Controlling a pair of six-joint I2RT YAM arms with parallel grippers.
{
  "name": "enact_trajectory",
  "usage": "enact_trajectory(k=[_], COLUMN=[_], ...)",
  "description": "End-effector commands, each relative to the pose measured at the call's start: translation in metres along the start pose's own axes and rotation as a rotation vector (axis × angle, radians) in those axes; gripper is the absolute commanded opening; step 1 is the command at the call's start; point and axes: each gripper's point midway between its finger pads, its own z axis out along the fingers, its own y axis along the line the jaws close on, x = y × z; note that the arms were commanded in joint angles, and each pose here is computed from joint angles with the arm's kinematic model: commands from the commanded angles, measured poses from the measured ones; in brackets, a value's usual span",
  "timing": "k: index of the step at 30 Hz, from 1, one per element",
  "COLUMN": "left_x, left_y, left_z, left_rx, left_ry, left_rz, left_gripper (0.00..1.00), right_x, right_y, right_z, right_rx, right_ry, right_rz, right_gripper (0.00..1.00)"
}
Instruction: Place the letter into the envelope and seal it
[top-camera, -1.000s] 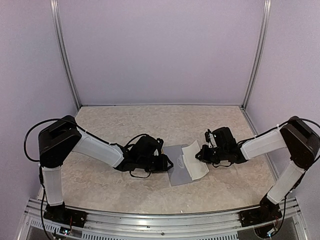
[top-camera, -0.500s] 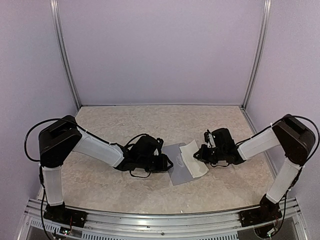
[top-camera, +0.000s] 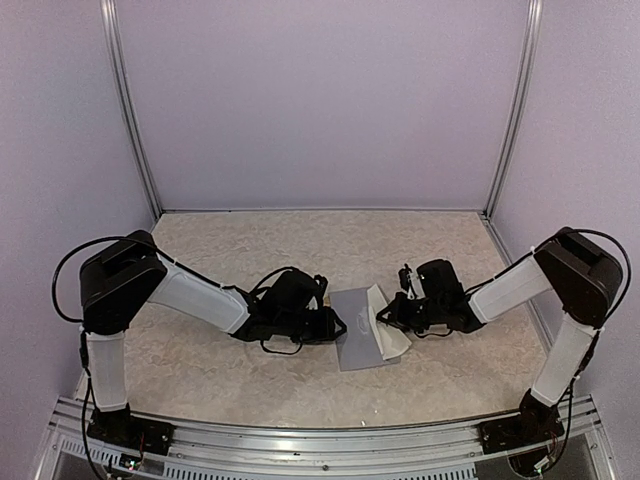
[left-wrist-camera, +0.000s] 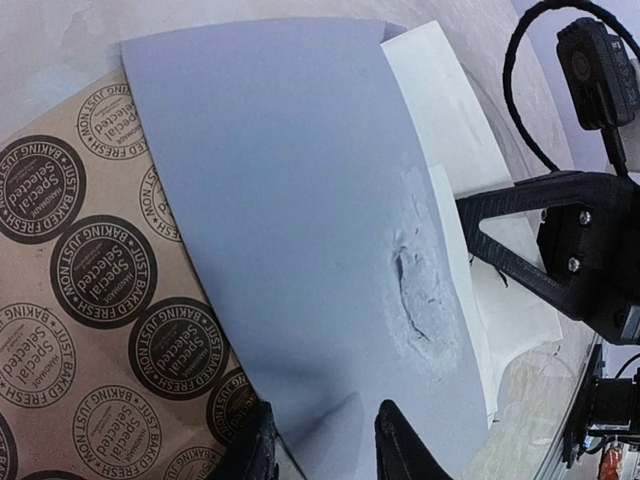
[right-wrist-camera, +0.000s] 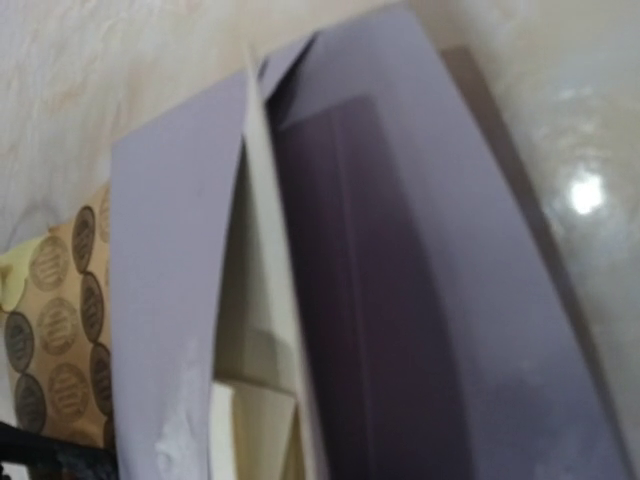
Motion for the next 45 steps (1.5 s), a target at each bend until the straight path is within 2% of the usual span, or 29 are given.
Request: enact_trajectory(k=[1,12,20,25,35,41,45], left_x=[0.025,0.030,0.027,0.018,-0.014,-0.019,-0.022], left_y=[0.024,0.028,0.030,0.021,-0.017,-0.031,-0.034], left_z=[0.010,0.009,0.000,-0.011,-0.058,-0.078,-0.081], left_rx=[-0.063,-0.068,-0.077,-0.037,0.177,0.310,0.329], left_ry=[0.082,0.091,0.066,0.028,-0.086,-0.118,-0.125], left_rz=[-0.009,-0.017,-0.022,-0.036,-0.022,-0.005,0.017], left_gripper=[0.31,0.29,0.29,0.38,0.67,0.72,0.73], right_x=[0.005,0.004,-0.002,-0.005,-0.002,0.004,0.006], right_y=[0.008,0.003,0.007,0.037,0.080,0.105,0.118], right_z=[0.004,-0.001,-0.015,-0.036,-0.074,-0.097,-0.111], right_rx=[-0.027,-0.026,-0.022,-0.182,-0.418,-0.568,-0.616], right_ry=[-0.001,-0.037,-0.072,-0.120,-0.177,-0.187,-0.192], right_rz=[0.024,0.107,0.083,0.012,-0.136,-0.214,-0.279], right_gripper=[0.00,0.00,0.00,0.00,0.00,0.00,0.00])
